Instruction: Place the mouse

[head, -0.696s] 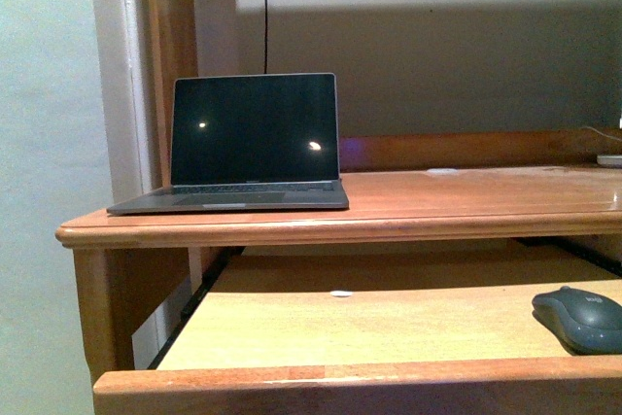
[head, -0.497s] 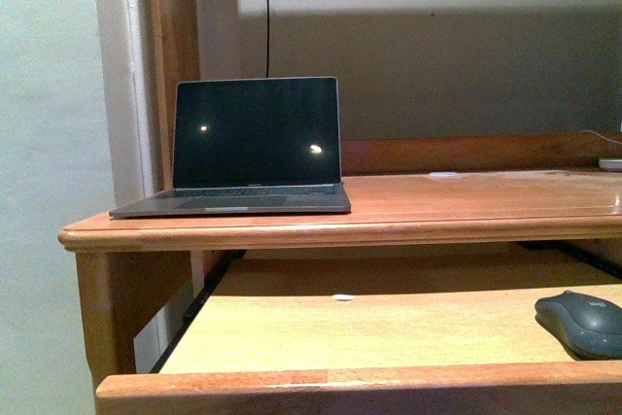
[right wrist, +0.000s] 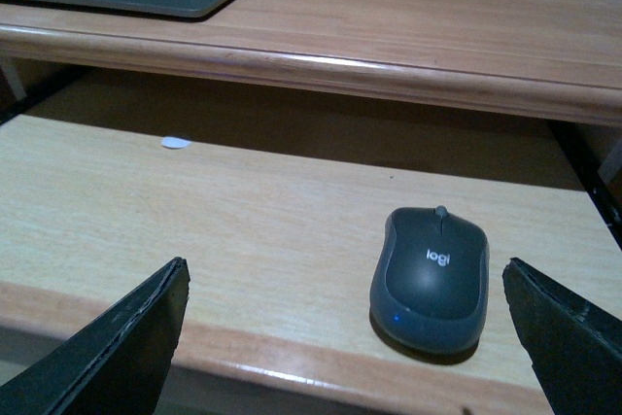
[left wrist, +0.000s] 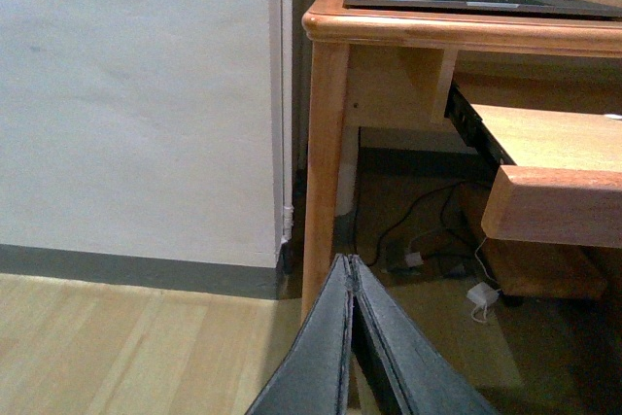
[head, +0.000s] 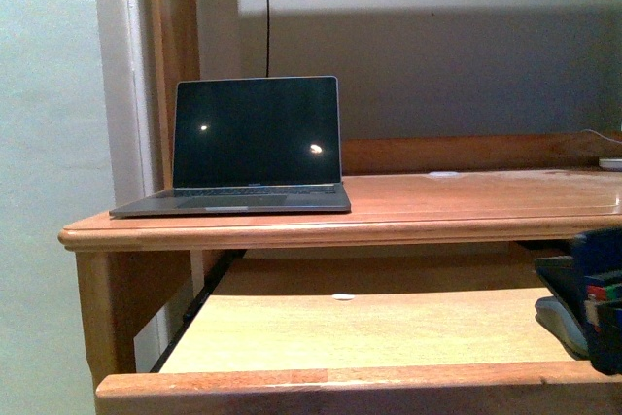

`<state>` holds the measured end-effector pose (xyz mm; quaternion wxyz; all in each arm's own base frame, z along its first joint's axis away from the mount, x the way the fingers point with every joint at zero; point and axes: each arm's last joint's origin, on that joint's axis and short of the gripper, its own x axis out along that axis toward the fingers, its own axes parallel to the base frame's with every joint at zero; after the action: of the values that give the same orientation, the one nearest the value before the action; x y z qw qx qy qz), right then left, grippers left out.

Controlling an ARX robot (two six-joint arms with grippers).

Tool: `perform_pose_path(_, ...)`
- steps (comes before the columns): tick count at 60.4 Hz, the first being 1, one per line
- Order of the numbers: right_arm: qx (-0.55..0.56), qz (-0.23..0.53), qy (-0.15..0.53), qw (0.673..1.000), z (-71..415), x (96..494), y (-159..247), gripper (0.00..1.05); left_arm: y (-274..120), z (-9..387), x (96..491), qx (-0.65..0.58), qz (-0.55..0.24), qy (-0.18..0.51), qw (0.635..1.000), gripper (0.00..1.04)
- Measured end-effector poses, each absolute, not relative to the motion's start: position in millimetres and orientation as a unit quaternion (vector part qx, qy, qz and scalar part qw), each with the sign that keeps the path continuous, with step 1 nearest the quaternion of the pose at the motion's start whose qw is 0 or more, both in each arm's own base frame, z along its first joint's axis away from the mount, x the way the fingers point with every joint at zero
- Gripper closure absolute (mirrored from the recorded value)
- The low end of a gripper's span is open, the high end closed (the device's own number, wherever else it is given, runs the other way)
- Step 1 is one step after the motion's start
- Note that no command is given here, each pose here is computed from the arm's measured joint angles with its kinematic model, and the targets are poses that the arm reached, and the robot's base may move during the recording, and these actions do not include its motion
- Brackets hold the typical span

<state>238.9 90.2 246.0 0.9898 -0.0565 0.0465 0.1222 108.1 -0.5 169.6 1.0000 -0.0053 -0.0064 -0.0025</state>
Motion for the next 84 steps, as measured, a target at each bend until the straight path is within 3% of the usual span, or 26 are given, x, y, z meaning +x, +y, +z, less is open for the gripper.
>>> perform_pose_path(33,-0.166,0.036,0.167,0.971,231,299,115,0.07,0,170,108,-0.004,-0.002,-0.008,1.0,0.06)
perform_pose_path(69,-0.132,0.014,0.274,0.953,235,336,109,0.07,0,170,108,-0.004,-0.002,-0.008,1.0,0.08)
perform_pose_path(84,-0.109,0.019,0.289,0.951,232,338,105,0.41,0,170,108,-0.004,-0.002,-0.008,1.0,0.08)
